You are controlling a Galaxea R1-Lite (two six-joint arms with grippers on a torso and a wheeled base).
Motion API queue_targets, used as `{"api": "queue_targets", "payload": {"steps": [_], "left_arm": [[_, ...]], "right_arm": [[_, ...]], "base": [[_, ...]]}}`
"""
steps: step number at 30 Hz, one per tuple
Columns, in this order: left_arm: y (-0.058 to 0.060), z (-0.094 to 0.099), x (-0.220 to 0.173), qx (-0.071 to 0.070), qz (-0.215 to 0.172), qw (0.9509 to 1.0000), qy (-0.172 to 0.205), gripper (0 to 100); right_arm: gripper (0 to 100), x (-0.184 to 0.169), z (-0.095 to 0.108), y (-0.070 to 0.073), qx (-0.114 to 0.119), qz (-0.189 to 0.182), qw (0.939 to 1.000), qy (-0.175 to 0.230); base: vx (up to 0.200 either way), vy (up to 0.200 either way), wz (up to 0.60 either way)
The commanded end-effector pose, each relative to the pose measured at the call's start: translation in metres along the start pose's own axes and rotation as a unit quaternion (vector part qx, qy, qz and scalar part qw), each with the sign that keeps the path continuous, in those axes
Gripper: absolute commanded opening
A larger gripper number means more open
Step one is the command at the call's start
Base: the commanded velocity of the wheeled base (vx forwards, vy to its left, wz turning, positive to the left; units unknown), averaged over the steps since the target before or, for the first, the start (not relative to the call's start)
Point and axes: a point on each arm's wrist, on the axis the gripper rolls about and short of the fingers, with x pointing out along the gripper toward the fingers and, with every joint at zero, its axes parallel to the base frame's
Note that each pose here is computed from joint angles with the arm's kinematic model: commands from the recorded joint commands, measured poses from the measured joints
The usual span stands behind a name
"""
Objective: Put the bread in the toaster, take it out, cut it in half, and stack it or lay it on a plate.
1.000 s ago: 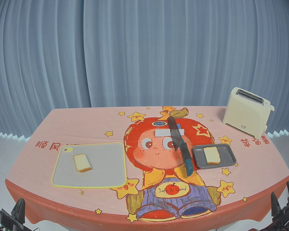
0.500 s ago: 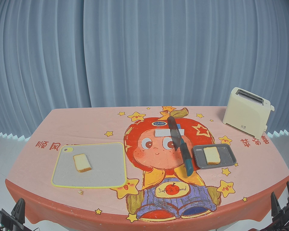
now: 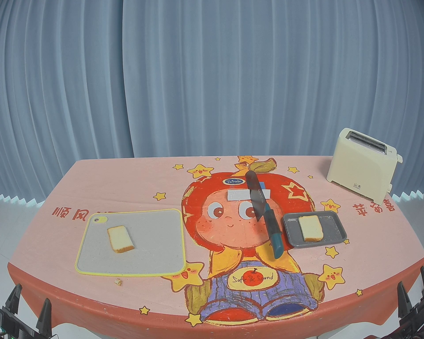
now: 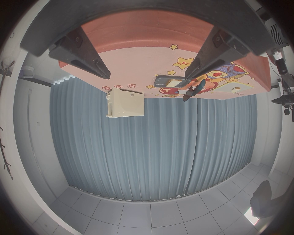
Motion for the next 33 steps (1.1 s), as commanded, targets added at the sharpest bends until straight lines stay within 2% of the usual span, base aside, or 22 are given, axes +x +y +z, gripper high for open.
{"api": "queue_targets", "payload": {"steps": [1,22,33], "left_arm": [[0.0,-0.0052,0.0,0.0,-0.001,1.0,0.0,100],[0.0002,-0.0045,0.0,-0.001,0.003,1.0,-0.003,100],[0.0,-0.0034,0.0,0.006,0.0,0.9999,-0.008,100]], "right_arm": [[100,-0.0001,-0.0045,-0.0002,0.0,0.001,1.0,-0.001],[100,-0.0001,-0.0045,-0.0001,0.0,0.0,1.0,-0.001],[100,-0.0001,-0.0045,-0.0002,0.0,0.001,1.0,-0.001]], "base": [[0.0,0.0,0.0],[0.0,0.0,0.0],[0.0,0.0,0.0]]}}
